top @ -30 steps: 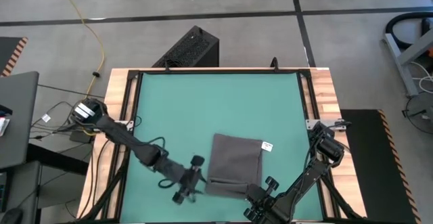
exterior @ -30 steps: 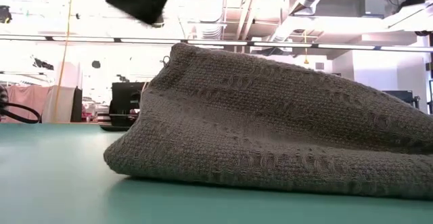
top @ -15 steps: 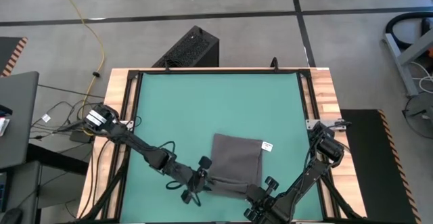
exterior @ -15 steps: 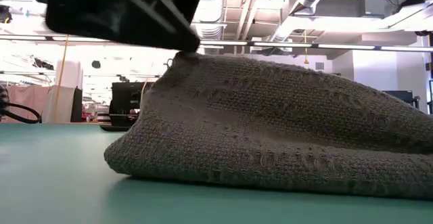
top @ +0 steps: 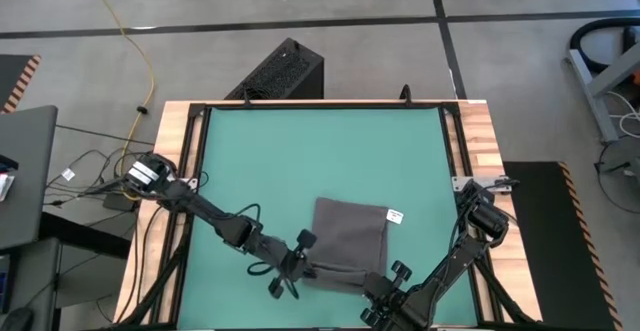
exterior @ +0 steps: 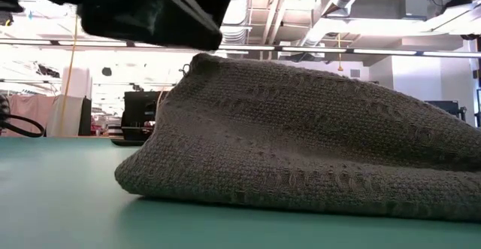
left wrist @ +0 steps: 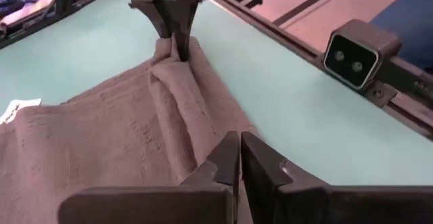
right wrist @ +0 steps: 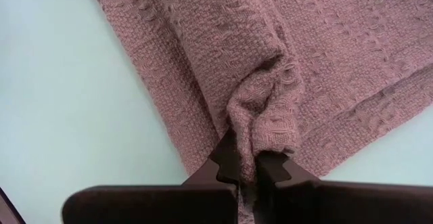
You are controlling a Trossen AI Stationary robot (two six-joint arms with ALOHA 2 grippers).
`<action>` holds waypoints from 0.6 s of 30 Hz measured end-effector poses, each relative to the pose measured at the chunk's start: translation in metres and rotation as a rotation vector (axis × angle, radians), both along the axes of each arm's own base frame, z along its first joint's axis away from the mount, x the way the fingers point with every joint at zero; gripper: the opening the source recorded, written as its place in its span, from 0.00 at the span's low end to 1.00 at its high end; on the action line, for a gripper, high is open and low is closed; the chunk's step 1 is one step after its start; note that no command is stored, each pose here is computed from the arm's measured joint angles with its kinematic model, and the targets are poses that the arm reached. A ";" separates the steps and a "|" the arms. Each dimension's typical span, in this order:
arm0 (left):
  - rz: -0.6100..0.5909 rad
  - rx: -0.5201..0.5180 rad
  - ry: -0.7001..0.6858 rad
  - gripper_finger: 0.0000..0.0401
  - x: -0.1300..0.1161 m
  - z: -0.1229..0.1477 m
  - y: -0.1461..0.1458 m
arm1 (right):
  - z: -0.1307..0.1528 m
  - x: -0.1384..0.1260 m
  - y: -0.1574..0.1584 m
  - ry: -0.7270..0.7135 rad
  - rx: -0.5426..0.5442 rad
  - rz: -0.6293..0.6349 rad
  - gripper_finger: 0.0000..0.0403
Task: Roll towel into tight, uniform cylinder
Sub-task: Roll the gray towel
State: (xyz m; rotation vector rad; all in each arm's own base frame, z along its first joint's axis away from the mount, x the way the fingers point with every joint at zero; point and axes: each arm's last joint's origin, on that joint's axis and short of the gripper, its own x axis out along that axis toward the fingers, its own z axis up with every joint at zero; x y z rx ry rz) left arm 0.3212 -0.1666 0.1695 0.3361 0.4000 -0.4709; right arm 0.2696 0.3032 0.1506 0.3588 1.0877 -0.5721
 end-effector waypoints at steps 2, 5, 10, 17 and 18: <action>-0.011 -0.011 0.000 0.00 0.000 0.001 0.000 | 0.000 0.000 0.000 -0.001 0.001 0.000 0.06; -0.013 -0.022 0.003 0.00 0.003 -0.007 -0.002 | 0.000 0.000 0.000 0.000 0.000 0.000 0.07; 0.011 -0.020 0.057 0.00 0.009 -0.041 -0.005 | 0.000 0.000 0.000 -0.002 0.002 0.000 0.07; 0.077 -0.040 0.048 0.00 0.012 -0.044 -0.004 | 0.000 0.000 0.000 -0.003 -0.007 0.018 0.10; 0.083 -0.042 0.055 0.00 0.013 -0.044 -0.003 | 0.000 0.001 0.001 -0.004 -0.018 0.034 0.11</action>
